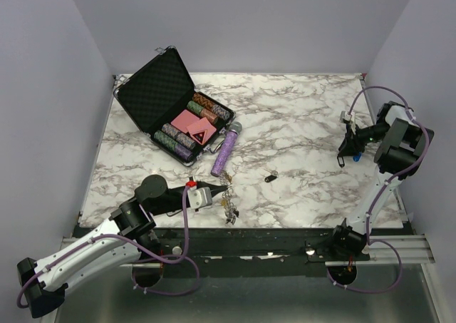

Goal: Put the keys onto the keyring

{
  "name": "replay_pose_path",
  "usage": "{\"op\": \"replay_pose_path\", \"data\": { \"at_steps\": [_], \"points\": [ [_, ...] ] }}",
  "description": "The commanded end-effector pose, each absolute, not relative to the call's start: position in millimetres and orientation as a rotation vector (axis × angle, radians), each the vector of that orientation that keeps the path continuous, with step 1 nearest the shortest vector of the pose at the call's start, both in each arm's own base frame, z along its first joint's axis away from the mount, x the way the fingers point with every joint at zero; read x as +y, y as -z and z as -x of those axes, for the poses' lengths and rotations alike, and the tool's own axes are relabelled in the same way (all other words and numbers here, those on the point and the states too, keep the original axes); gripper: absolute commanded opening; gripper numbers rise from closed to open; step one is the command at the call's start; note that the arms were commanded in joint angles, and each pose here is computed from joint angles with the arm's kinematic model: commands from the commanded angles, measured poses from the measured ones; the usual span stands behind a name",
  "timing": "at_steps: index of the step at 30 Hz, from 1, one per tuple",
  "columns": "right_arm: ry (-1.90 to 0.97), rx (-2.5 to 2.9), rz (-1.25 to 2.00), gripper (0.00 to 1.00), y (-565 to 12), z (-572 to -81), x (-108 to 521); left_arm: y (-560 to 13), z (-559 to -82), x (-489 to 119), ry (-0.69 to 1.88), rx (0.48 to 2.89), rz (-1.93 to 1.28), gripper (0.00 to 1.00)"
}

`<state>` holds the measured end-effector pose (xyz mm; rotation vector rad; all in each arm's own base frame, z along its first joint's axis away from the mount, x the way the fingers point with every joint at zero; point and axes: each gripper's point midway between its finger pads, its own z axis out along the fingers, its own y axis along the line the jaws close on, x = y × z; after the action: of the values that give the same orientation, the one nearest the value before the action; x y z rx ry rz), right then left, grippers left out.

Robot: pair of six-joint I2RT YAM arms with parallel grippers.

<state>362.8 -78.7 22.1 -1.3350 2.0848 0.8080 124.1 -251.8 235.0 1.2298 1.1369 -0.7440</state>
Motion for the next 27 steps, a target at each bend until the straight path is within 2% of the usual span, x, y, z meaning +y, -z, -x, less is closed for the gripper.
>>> {"op": "replay_pose_path", "data": {
  "at_steps": [1, 12, 27],
  "points": [
    [-0.945, 2.153, 1.313, 0.4, -17.0, -339.4, -70.2, -250.5, -120.4, -253.4, 0.756, 1.075, -1.23, 0.0],
    [-0.943, 2.161, 1.312, 0.39, -20.0, -336.5, -69.6, -250.8, -120.4, -253.1, 0.756, 1.077, -1.231, 0.0],
    [-0.947, 2.175, 1.316, 0.32, -19.9, -332.1, -69.6, -251.6, -120.2, -253.3, 0.757, 1.076, -1.232, 0.0]
  ]
}}
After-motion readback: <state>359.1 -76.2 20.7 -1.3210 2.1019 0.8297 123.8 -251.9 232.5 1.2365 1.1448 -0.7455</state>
